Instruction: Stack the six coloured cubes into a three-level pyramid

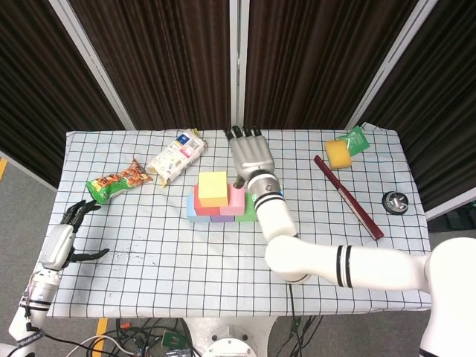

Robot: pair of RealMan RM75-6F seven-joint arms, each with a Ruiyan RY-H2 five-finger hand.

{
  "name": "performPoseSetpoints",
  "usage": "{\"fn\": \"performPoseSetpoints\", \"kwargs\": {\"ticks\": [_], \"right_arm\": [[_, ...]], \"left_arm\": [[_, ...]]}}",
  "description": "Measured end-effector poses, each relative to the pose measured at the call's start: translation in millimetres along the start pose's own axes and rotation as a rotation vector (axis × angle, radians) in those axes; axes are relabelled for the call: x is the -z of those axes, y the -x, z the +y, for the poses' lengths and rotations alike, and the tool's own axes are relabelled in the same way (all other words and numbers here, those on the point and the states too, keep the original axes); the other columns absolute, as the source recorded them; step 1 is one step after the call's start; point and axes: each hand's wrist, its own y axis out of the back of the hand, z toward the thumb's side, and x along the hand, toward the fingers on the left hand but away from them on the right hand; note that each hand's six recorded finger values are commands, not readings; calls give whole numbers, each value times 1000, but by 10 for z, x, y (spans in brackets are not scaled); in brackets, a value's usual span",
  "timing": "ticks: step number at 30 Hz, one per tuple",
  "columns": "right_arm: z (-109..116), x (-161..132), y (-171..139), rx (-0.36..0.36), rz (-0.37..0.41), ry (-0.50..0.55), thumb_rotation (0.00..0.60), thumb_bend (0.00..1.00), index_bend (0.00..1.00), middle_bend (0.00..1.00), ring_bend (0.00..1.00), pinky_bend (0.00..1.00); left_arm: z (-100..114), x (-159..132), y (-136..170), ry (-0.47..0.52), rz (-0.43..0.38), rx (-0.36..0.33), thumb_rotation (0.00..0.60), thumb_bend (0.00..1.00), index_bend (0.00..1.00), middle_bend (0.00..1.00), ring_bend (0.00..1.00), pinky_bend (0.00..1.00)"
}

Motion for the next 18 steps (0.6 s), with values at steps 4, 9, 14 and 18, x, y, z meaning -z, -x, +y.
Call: {"fn": "performPoseSetpoints", "kwargs": {"ticks": [4,9,14,18], "right_arm": [[-148,365,61,-23,-49,-4,600,0,0,31,0,0],[-353,730,152,-20,-56,39,600,0,0,30,0,0],[-694,1128,260,-28,-70,55,600,0,0,22,0,0],[-1014,1288,342,-48,-76,103,600,0,0,21,0,0]], "left_arm": [[-3,6,3,-5,1,-3,600,0,74,159,1,28],[-37,26,2,-13,5,-2,600,0,75,159,1,28],[-72,32,3,-23,4,6,600,0,75,159,1,27],[-73,37,4,-25,5,2,600,0,74,159,1,27]]}}
